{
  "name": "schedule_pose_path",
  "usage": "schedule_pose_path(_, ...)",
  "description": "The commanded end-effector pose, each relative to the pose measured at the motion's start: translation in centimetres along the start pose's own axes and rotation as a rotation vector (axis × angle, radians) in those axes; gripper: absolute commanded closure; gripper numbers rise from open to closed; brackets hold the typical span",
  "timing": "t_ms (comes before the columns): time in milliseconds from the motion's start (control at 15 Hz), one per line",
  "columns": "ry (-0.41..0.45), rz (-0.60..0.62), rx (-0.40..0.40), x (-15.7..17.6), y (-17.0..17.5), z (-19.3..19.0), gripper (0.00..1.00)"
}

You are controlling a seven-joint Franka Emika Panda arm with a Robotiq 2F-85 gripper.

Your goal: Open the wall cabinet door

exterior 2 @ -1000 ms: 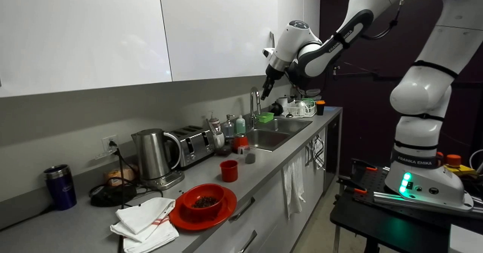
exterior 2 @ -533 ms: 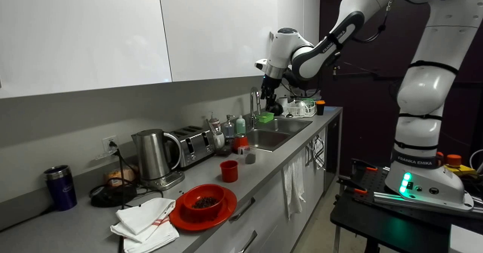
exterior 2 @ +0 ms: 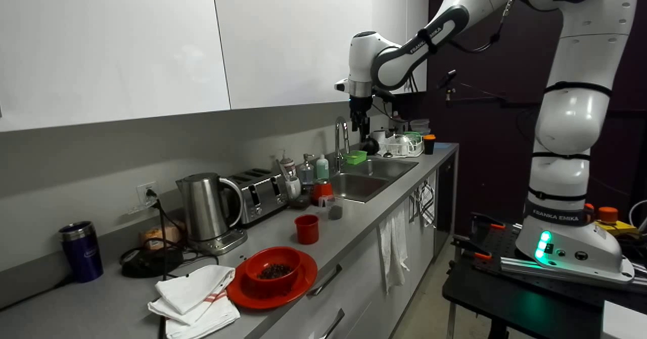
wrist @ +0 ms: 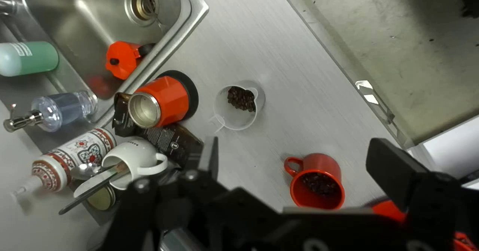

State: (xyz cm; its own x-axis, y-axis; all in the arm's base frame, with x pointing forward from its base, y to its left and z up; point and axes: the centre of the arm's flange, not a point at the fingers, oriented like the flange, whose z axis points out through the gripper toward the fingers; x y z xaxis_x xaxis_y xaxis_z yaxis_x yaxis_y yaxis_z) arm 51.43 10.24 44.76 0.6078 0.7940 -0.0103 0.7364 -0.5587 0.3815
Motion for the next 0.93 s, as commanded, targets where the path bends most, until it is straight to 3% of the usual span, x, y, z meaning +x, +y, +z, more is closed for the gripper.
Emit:
schedule_pose_path(0, -0.042, 0.005, 0.072, -0.1, 3.0, -1.3, 0.00)
schedule_pose_path(533, -0.093, 0.002, 0.112, 0.1, 4.3, -2.2, 0.00)
schedule_pose_path(867, -0.123, -0.091, 0.119, 0.8, 2.1, -2.1, 0.00)
